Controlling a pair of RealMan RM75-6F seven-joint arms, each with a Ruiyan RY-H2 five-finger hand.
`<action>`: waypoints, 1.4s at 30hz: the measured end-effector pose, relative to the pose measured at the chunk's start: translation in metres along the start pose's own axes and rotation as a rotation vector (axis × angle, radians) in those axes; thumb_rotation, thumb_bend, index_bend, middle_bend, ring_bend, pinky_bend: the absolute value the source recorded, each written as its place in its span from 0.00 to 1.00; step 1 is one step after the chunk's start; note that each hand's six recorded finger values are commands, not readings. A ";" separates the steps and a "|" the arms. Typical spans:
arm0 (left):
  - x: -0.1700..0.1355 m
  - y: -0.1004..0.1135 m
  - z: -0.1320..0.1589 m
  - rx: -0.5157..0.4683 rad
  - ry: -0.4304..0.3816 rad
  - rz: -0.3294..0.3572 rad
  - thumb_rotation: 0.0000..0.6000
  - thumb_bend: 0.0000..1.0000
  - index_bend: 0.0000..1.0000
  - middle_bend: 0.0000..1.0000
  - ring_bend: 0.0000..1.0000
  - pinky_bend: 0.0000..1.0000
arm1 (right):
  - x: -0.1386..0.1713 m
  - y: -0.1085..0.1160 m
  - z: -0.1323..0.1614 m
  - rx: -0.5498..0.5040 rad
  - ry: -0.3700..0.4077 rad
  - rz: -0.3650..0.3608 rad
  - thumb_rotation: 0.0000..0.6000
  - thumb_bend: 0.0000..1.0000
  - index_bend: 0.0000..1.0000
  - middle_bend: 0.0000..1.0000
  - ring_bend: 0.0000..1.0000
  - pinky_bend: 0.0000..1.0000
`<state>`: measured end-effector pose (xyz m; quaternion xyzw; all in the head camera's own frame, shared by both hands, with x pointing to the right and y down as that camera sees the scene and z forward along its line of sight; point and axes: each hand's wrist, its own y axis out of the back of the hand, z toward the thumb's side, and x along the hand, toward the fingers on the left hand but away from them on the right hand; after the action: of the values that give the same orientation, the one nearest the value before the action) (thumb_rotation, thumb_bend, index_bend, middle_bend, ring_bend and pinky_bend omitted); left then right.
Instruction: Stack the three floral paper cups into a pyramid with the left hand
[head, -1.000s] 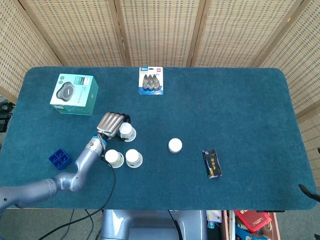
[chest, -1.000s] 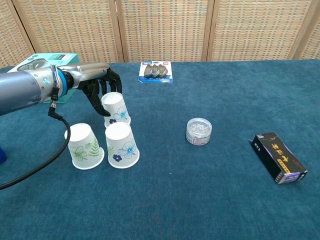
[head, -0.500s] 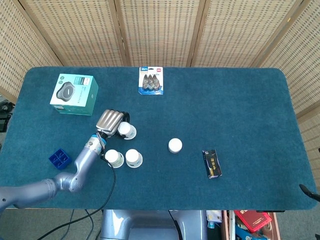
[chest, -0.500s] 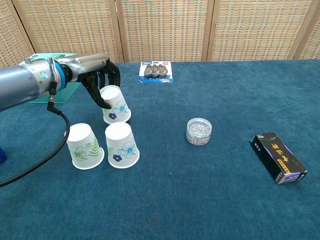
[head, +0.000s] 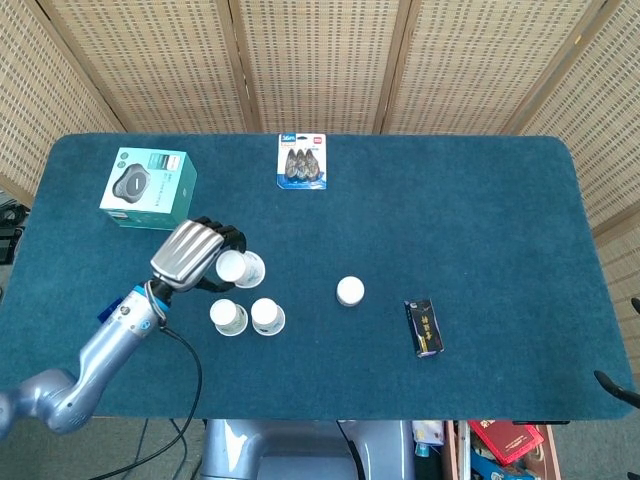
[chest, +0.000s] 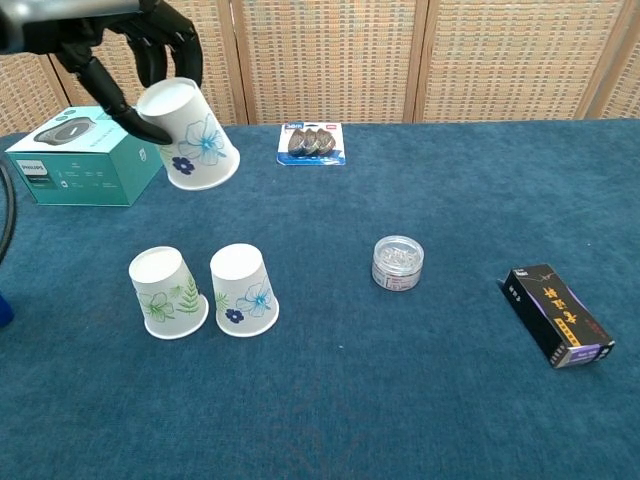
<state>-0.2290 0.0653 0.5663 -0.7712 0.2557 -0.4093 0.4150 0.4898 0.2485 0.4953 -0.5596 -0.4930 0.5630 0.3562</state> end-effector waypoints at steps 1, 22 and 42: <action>-0.005 0.000 0.000 -0.001 -0.003 -0.015 1.00 0.13 0.49 0.49 0.47 0.41 | 0.000 0.000 0.001 0.001 0.002 0.000 1.00 0.00 0.00 0.00 0.00 0.00; -0.021 -0.053 0.005 -0.024 -0.040 -0.182 1.00 0.13 0.50 0.50 0.47 0.41 | 0.003 0.004 -0.001 -0.010 0.000 -0.007 1.00 0.00 0.00 0.00 0.00 0.00; -0.014 -0.060 0.002 -0.049 -0.008 -0.212 1.00 0.12 0.19 0.09 0.15 0.33 | 0.003 0.005 -0.002 -0.011 0.002 -0.009 1.00 0.00 0.00 0.00 0.00 0.00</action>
<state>-0.2318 0.1079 0.6109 -0.8053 0.1811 -0.4417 0.3515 0.4918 0.2504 0.4898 -0.5598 -0.4983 0.5581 0.3561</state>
